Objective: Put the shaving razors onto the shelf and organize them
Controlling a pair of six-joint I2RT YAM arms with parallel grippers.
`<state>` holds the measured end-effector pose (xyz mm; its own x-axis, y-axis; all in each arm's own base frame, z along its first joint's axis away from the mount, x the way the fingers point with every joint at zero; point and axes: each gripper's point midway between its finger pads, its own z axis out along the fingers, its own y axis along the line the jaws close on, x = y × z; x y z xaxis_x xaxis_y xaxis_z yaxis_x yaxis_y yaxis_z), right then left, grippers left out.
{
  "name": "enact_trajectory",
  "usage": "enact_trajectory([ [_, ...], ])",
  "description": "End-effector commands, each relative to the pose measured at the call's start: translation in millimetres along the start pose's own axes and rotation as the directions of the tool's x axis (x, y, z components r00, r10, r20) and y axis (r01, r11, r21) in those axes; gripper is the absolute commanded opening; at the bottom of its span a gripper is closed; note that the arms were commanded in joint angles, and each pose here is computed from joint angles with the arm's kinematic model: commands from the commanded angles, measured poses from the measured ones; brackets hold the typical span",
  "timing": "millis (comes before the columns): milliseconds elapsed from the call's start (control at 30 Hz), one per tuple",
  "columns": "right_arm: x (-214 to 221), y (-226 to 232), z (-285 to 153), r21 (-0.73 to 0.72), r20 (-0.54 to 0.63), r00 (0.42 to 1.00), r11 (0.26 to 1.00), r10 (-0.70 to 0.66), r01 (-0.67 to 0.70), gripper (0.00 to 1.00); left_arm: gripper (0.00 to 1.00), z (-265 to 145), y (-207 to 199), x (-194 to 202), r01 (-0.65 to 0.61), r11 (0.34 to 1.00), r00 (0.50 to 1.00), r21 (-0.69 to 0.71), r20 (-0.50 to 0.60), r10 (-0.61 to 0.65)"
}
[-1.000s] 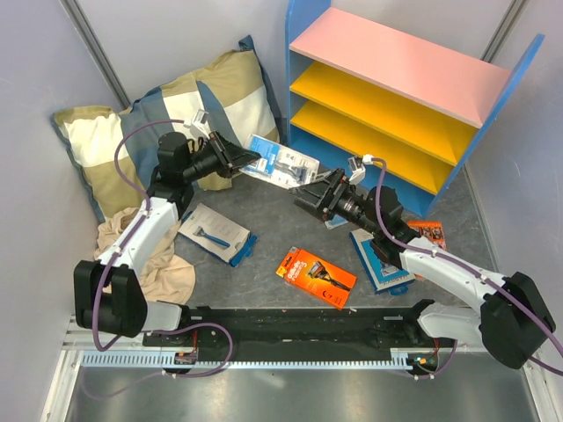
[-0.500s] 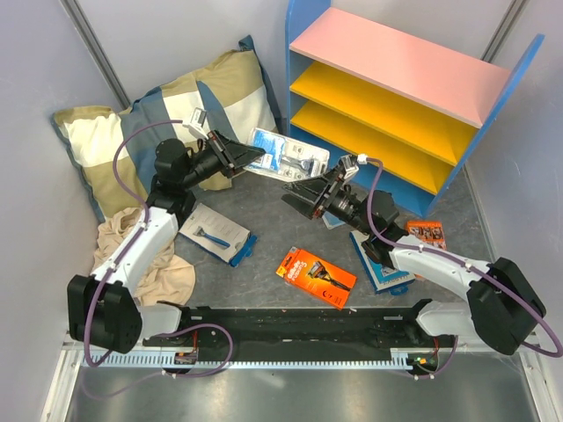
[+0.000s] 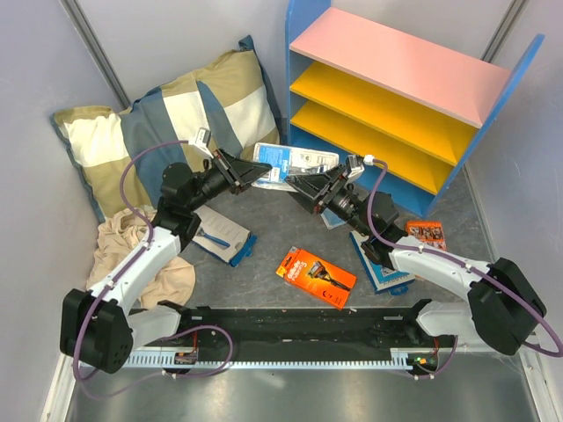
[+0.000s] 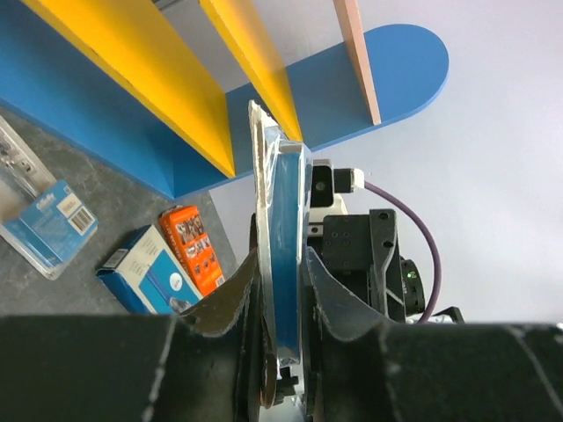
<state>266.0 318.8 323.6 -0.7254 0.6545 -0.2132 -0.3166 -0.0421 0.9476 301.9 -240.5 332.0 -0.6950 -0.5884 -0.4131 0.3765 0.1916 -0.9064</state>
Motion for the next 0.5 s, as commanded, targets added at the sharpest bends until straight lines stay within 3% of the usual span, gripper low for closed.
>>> enact_trajectory([
  [0,-15,40,8,-0.132,0.065,0.997,0.99,-0.033,0.041,0.72,0.12,-8,-19,12,0.004,0.998,1.0,0.065,-0.009,-0.004],
  [33,-15,39,8,-0.129,0.066,0.997,0.991,-0.032,0.041,0.64,0.12,-9,-14,17,0.007,0.998,1.0,0.058,-0.015,-0.007],
  [333,-26,31,4,-0.116,0.09,0.996,0.993,-0.022,0.032,0.33,0.17,-26,-11,52,-0.002,0.998,0.999,0.062,-0.033,0.004],
  [467,-32,31,0,-0.127,0.102,0.995,0.991,-0.017,0.03,0.28,0.18,-31,-4,67,0.003,0.999,0.998,0.054,-0.056,0.0],
])
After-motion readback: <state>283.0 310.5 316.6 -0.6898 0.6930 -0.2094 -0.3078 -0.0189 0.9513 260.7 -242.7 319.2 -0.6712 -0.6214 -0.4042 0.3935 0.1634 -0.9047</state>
